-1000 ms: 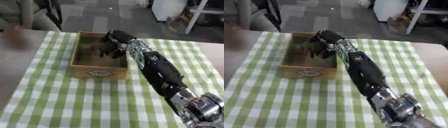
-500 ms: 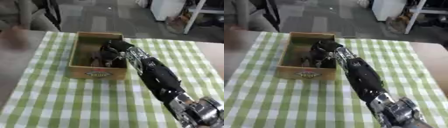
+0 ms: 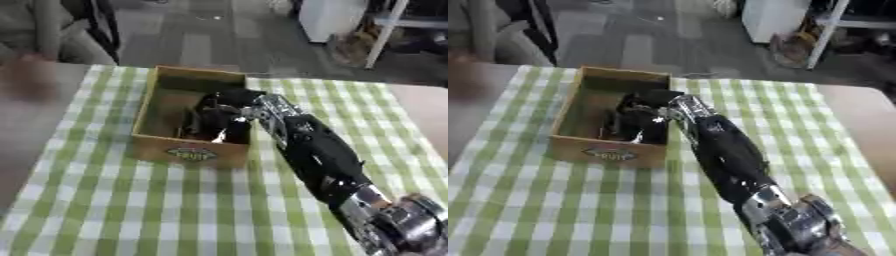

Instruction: Pick up objects on the table and place them in the box.

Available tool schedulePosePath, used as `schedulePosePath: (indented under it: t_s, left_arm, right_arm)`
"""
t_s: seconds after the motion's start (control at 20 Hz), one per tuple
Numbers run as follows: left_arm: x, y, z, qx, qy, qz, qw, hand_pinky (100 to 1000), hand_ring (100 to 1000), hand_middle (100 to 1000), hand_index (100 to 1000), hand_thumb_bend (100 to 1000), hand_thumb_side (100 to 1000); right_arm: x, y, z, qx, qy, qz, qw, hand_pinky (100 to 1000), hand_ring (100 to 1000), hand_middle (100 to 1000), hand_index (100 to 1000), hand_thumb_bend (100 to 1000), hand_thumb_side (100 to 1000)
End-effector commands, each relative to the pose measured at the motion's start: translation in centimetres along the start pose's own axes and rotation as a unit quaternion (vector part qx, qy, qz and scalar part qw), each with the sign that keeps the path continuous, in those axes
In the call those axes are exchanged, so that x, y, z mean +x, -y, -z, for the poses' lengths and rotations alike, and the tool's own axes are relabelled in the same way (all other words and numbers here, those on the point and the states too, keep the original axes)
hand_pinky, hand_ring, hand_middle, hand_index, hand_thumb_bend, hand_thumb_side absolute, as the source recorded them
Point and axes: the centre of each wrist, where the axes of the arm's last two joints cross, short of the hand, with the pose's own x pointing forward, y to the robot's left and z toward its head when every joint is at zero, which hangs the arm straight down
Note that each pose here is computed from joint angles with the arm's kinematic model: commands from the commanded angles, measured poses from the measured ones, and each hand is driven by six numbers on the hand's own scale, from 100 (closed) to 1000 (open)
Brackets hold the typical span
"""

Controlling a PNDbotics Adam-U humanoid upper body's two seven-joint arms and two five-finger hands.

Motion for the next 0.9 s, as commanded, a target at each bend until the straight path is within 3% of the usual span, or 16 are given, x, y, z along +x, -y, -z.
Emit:
schedulePosePath:
  t_s: [0.05,0.25,0.4,0.55,0.7,0.9]
  left_arm:
    - [0.5,-0.3,0.1,0.001,0.008,0.007,1.0,472,511,419,443,591,332]
    - [0.5,-0.4,0.0,0.005,0.007,0.008,1.0,472,511,419,443,589,333]
    - [0.5,-0.5,0.0,0.009,0.007,0.01,1.0,472,511,420,443,587,334]
    - [0.5,-0.7,0.0,0.013,0.006,0.012,1.0,471,511,420,443,586,335]
    - [0.5,-0.9,-0.1,0.02,0.005,0.013,1.0,471,511,420,443,578,337]
    - [0.3,-1.2,-0.4,0.029,0.0,0.018,0.999,471,511,421,443,561,344]
  right_arm:
    - [-1.3,3.3,-1.2,-0.054,-0.014,0.004,0.998,843,895,861,930,363,600]
    - [-2.3,3.7,-2.1,-0.109,-0.02,0.041,0.993,799,866,811,913,255,573]
    - [-3.0,3.9,-2.9,-0.155,-0.027,0.067,0.985,715,805,729,863,100,481]
    - [-3.7,4.3,-3.9,-0.207,-0.044,0.089,0.973,670,767,668,830,100,434]
    - [-4.9,4.3,-5.4,-0.262,-0.081,0.125,0.953,638,751,620,790,100,422]
    - [-6.8,3.7,-7.8,-0.335,-0.142,0.179,0.914,625,748,609,775,100,471]
